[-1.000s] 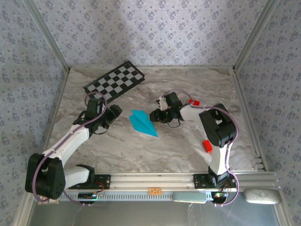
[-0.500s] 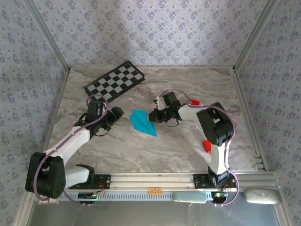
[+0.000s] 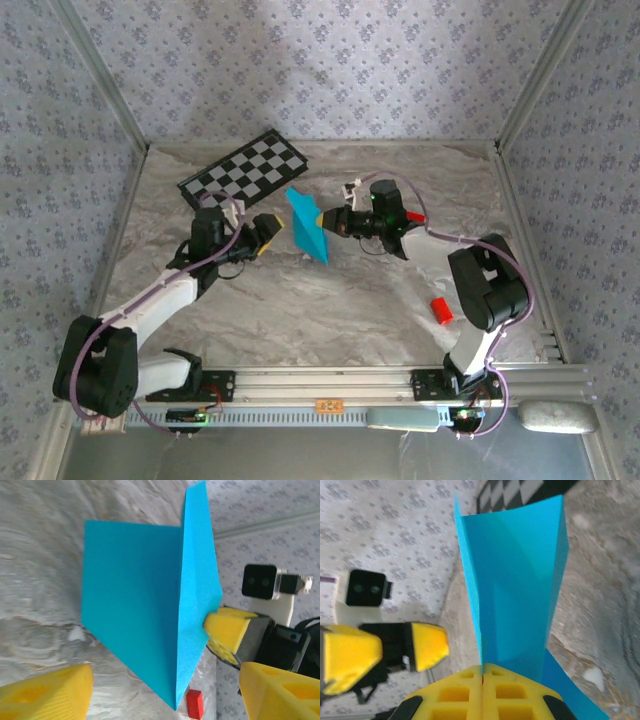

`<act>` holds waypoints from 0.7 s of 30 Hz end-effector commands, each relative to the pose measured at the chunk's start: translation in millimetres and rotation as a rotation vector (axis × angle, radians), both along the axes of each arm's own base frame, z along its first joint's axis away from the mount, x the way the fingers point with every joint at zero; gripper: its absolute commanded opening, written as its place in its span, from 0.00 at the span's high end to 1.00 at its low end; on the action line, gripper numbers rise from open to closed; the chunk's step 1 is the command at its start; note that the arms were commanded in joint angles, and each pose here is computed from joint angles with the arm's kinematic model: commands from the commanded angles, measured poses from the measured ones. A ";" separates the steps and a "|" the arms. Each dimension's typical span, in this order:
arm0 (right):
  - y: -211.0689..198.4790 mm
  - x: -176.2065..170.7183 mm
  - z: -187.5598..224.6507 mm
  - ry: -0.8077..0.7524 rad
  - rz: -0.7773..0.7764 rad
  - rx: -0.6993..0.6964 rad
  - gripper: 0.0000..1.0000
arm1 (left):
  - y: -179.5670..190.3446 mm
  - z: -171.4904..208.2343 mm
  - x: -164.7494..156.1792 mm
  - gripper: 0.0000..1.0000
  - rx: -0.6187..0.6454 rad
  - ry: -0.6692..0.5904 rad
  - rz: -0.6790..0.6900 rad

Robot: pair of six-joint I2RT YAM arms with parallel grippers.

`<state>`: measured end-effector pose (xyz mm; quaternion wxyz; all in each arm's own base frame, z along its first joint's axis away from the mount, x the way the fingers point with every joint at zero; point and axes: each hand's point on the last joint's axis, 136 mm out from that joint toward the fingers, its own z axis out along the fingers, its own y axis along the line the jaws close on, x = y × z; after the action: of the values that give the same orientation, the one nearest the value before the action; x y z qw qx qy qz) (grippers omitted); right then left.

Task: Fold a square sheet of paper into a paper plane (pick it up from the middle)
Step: Pick up the paper from the center of the table, then turn over the paper at the center of the table.

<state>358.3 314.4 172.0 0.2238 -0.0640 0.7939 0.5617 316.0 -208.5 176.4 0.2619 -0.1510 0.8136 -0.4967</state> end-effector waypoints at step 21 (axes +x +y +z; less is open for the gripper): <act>-4.3 -3.4 77.6 0.059 -0.047 0.352 0.99 | -75.1 77.6 13.0 0.55 -0.214 -0.275 -0.201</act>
<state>355.9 311.9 241.0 0.2208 0.0148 0.7062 0.6725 332.6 -276.2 230.2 0.2813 -0.0628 0.7504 -0.5949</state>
